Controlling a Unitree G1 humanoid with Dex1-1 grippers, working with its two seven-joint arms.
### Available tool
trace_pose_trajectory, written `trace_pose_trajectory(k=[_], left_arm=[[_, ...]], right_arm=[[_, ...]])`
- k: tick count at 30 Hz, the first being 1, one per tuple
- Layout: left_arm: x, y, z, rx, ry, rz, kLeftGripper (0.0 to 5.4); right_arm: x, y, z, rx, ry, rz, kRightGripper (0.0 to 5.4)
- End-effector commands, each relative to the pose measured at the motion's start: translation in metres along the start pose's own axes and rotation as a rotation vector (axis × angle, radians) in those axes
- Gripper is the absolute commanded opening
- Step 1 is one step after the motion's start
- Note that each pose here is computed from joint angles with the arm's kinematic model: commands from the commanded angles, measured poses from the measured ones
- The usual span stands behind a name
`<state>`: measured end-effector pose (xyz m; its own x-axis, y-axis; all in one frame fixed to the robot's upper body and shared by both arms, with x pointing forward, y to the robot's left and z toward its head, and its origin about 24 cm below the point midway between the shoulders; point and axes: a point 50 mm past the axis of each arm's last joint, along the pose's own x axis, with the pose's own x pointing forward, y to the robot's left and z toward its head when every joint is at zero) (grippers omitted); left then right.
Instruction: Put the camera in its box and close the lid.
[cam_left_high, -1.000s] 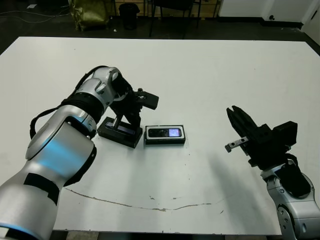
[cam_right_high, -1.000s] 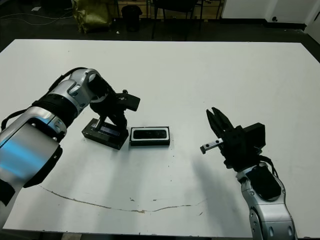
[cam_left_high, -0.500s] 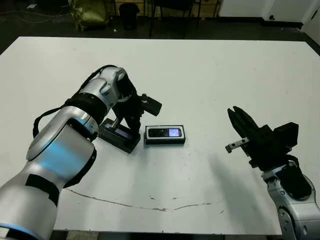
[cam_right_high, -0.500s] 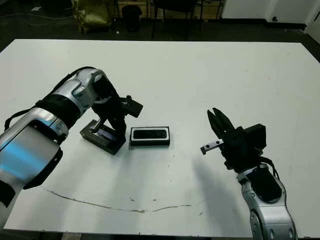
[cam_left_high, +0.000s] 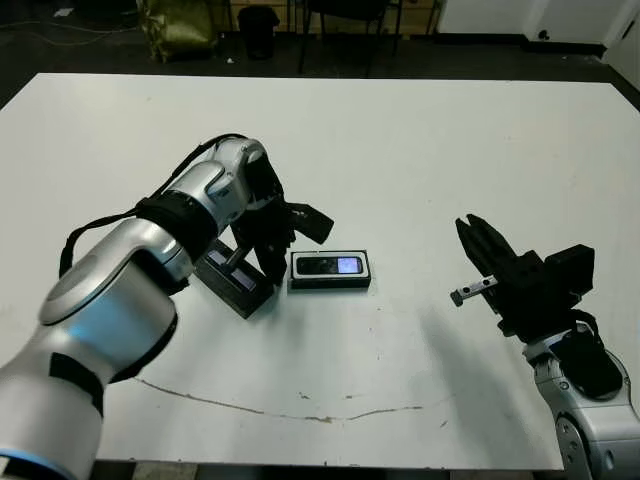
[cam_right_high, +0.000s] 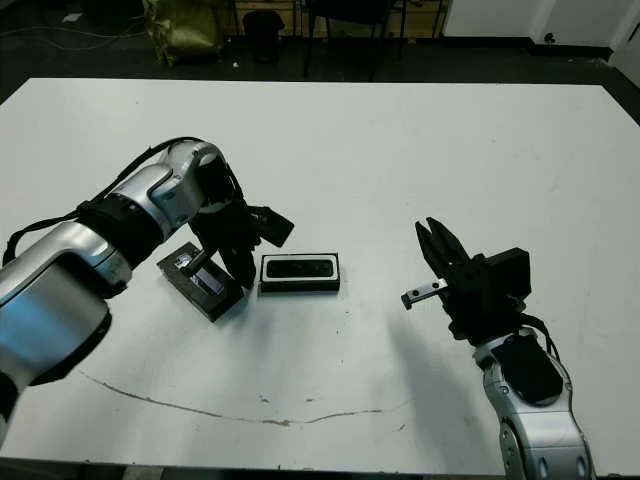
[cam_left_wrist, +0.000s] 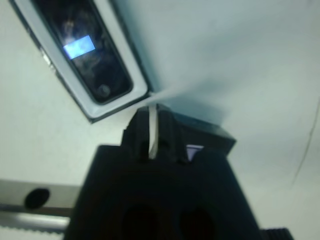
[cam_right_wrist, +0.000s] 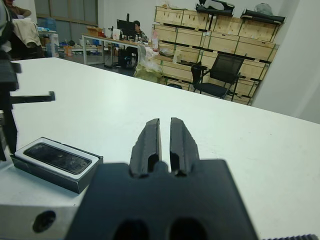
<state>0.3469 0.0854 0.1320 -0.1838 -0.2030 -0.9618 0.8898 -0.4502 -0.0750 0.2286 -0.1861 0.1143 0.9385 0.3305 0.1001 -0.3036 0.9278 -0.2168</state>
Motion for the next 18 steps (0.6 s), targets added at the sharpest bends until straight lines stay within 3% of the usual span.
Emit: trace_pose_trajectory(k=[1, 3, 8, 14, 18], left_arm=[[0.005, -0.008, -0.003, -0.049, 0.015, -0.041, 0.0], [0.003, -0.013, -0.001, -0.023, 0.029, -0.049, 0.0], [0.001, -0.029, 0.007, 0.182, 0.026, -0.031, 0.0], [0.008, -0.037, 0.0, 0.123, 0.041, -0.078, 0.0], [0.007, -0.041, -0.006, 0.15, 0.031, -0.068, 0.0]], right_arm=[[-0.001, -0.001, -0.003, -0.006, 0.034, -0.005, 0.02], [-0.001, -0.002, -0.003, -0.006, 0.029, -0.004, 0.02], [-0.002, -0.002, -0.004, 0.004, 0.032, -0.011, 0.02], [-0.002, -0.002, -0.003, -0.004, 0.04, -0.01, 0.02], [-0.002, -0.003, -0.005, 0.017, 0.024, -0.002, 0.02]])
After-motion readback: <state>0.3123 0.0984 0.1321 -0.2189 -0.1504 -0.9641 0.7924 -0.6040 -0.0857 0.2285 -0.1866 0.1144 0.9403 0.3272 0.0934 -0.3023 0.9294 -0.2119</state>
